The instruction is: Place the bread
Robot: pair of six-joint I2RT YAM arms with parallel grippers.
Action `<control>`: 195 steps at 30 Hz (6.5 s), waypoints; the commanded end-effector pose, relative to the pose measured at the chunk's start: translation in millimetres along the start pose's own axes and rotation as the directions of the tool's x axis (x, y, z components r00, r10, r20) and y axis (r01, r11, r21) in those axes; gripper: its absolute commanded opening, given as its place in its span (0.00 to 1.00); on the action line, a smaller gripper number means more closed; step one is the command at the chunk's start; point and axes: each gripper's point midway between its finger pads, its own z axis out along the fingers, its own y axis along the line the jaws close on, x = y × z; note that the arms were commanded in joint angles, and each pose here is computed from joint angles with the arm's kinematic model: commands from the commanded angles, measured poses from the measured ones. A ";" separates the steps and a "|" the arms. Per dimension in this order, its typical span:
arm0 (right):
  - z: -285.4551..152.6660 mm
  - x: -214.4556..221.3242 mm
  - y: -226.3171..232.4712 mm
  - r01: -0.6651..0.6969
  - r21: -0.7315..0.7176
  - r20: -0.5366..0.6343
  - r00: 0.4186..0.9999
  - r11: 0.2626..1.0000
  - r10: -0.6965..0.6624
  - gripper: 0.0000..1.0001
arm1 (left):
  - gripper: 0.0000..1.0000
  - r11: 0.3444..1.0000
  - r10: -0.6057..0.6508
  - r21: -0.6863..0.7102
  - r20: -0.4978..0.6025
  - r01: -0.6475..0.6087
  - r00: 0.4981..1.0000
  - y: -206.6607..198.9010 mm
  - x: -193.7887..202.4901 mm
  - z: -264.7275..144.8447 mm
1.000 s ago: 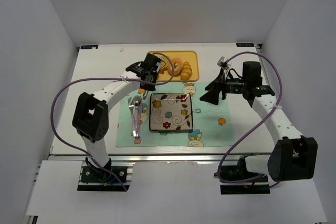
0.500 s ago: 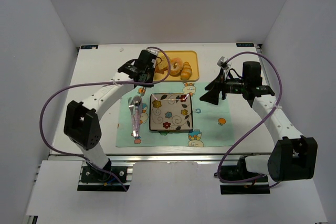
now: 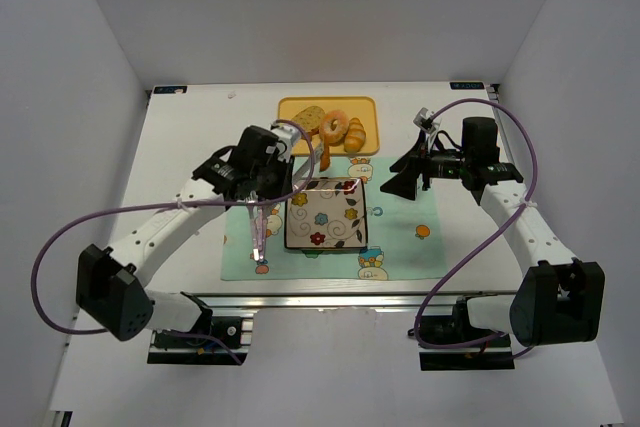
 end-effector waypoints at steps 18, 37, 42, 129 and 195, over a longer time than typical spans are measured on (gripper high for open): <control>-3.4 -11.8 4.3 0.042 -0.010 0.022 0.999 0.999 -0.041 0.89 | 0.39 0.972 0.151 0.200 -0.137 -0.122 0.979 -57.9 66.2 -13.9; -1.8 -10.9 2.5 0.041 -0.013 0.020 0.999 0.999 -0.041 0.89 | 0.46 0.971 0.125 0.211 -0.033 -0.116 0.992 -64.1 36.2 -50.4; -1.7 -11.2 3.4 0.038 -0.019 0.020 0.999 0.999 -0.038 0.89 | 0.43 0.979 0.081 0.184 0.062 -0.091 0.995 -64.3 9.5 -63.5; -2.2 -7.5 5.3 0.031 -0.037 -0.005 1.000 0.999 -0.031 0.89 | 0.14 0.969 -0.151 0.213 0.106 0.125 0.983 18.3 -68.2 3.6; -5.8 -5.5 5.4 0.059 -0.040 -0.053 0.997 0.997 -0.061 0.89 | 0.84 0.779 -0.326 -0.535 0.100 0.327 0.940 284.4 119.8 15.1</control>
